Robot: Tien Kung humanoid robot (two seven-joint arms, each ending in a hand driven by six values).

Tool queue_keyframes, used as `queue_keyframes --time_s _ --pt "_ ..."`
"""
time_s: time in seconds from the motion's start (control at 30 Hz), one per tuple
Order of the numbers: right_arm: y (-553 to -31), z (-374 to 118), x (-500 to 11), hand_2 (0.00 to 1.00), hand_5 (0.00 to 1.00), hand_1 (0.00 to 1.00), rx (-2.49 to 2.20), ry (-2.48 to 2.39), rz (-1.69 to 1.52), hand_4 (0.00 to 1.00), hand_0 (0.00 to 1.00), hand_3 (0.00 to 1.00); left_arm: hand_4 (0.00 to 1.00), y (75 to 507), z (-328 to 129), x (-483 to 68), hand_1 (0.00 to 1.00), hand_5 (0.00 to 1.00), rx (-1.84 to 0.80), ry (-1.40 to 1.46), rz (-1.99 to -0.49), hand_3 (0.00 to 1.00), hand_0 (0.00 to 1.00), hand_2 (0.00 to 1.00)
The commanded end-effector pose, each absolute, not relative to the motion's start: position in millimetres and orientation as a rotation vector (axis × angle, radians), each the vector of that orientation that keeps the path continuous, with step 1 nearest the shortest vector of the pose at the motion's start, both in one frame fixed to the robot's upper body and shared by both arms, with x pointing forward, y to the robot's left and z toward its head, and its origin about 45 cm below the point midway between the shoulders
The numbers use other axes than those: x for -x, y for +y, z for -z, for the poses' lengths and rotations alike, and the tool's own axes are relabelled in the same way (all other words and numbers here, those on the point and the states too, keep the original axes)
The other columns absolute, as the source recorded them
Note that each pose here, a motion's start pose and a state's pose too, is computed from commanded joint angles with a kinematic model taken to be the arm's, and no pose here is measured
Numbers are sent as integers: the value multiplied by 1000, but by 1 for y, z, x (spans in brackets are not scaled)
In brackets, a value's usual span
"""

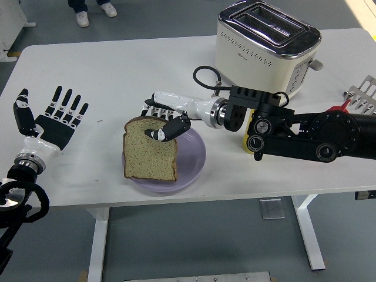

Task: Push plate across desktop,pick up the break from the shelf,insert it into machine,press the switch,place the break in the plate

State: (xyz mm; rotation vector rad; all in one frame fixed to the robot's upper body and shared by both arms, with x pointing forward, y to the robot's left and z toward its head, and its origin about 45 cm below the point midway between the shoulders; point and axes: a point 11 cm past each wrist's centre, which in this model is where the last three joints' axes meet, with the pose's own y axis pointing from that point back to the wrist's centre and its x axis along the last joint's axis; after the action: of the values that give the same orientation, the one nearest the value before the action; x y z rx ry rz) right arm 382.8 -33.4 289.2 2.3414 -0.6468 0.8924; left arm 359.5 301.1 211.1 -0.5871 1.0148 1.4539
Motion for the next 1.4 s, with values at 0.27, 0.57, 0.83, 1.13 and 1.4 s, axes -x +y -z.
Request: queue_keyframes --time_s 0.27,0.57,0.83,1.13,1.4 --pt "-36 -285 -387 360 2 416 -2320 -667 -893 60 326 516 773 302 -210 -360 788 998 588 1015 -1459 753 832 772" --pt "-37 -281 -387 494 2 441 -2315 -660 -853 373 220 545 772 302 -209 -359 787 998 587 1017 -1463 753 832 771" --pt "-38 -279 -387 587 49 455 -2315 -659 -832 585 232 559 776 302 -207 -359 788 998 584 1018 -1465 753 831 771" --pt "-40 -275 -389 601 60 460 -2300 -657 -817 595 232 564 775 302 -207 -359 788 998 582 1019 -1468 752 831 770" --pt "-43 -274 -394 604 103 468 -2280 -662 -827 640 244 575 776 303 -206 -360 788 998 582 1014 -1476 748 830 769"
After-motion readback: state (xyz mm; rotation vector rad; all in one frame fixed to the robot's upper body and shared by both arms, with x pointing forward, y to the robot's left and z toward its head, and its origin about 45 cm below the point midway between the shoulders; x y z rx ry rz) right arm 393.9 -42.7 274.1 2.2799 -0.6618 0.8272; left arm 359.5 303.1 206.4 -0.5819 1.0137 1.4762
